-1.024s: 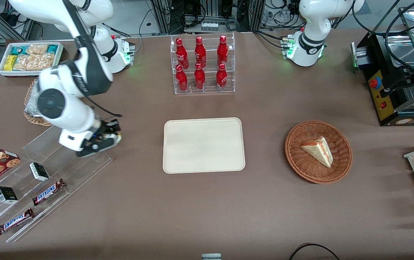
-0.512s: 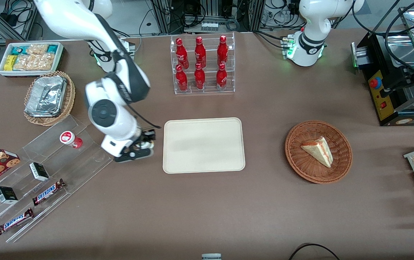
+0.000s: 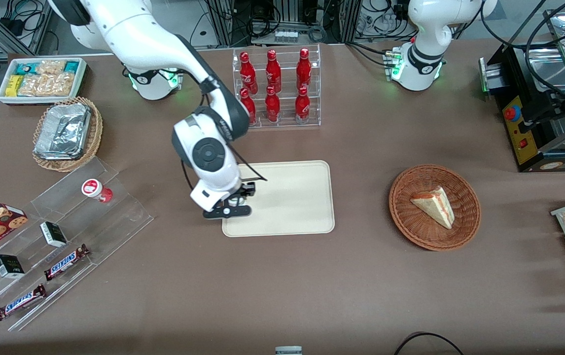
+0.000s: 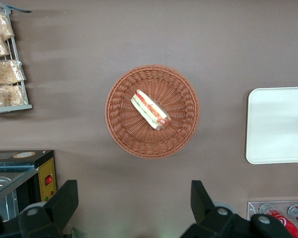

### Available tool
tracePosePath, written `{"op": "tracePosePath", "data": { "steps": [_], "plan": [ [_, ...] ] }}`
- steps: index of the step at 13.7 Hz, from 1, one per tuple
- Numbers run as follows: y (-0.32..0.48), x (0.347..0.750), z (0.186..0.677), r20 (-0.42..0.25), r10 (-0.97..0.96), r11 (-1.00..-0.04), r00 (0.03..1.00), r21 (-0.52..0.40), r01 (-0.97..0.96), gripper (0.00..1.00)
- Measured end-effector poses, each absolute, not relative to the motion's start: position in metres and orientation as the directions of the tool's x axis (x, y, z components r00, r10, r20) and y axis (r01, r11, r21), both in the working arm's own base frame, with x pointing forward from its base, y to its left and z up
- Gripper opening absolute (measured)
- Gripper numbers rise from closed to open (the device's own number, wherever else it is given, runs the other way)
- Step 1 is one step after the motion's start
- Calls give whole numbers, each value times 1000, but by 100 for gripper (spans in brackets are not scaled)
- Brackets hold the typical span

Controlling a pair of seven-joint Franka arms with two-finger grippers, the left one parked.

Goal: Place green gum on tray
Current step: 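Lift the gum tub and carry it over the cream tray, then lower the gum tub onto the tray and open the right gripper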

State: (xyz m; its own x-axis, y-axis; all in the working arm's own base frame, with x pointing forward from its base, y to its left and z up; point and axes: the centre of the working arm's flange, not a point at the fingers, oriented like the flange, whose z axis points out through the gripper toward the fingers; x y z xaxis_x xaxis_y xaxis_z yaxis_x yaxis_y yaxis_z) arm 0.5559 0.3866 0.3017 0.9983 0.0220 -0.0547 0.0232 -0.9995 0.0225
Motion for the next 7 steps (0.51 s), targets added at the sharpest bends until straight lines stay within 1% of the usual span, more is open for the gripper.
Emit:
{"op": "tracePosePath", "data": {
  "steps": [7],
  "plan": [
    [450, 533, 272, 3, -58, -998, 998, -6, -58, 58]
  ]
}}
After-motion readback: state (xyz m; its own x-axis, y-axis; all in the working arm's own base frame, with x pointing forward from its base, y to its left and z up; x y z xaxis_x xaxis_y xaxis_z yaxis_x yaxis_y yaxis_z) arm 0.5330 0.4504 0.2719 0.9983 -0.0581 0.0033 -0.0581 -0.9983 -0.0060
